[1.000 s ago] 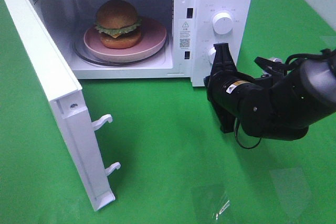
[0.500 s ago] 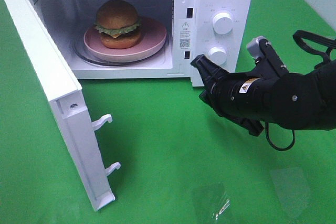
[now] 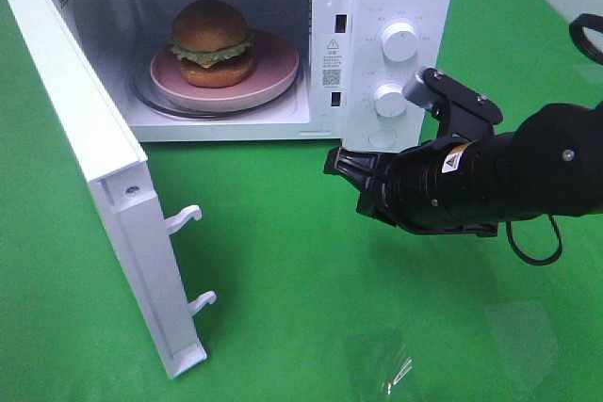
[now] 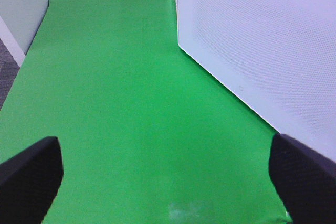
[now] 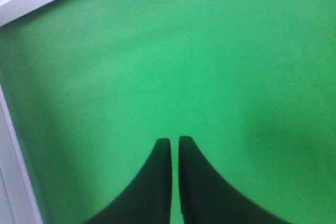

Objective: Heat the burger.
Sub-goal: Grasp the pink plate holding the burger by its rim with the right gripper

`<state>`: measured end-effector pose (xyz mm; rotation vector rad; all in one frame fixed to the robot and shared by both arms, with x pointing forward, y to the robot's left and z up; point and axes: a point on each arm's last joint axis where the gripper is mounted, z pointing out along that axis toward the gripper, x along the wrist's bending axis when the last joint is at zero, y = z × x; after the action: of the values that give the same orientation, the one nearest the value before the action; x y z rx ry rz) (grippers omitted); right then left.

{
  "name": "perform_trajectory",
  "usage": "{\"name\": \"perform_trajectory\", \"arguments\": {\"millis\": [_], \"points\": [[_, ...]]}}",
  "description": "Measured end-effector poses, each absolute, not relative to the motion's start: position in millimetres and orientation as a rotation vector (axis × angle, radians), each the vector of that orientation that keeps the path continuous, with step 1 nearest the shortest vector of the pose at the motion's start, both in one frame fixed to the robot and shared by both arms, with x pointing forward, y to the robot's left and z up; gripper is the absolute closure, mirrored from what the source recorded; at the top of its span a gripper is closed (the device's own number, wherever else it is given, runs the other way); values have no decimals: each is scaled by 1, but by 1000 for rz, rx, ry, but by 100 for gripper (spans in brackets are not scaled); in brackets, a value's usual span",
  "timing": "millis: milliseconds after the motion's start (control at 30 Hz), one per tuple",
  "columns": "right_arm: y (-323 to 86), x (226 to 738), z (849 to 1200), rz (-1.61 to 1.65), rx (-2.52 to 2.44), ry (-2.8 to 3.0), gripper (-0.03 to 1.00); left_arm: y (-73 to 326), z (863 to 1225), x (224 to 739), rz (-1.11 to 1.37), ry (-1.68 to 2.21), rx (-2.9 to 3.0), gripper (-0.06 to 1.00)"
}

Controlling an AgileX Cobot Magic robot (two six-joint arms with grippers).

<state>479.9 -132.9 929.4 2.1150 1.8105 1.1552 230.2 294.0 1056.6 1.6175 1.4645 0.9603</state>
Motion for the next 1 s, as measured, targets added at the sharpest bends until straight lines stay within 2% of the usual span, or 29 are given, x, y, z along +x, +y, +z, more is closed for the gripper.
{"name": "perform_trajectory", "arguments": {"millis": [433,800,1000], "points": [[-134,463,947,972,1909,2160,89,294,1057,230,960,1465,1617,-4],[-134,472,977,558,1474,2503,86,294,1057,230,960,1465,1617,-4],[-134,481,998,451,1313,2544,85,294,1057,230,960,1465,1617,-4]]}}
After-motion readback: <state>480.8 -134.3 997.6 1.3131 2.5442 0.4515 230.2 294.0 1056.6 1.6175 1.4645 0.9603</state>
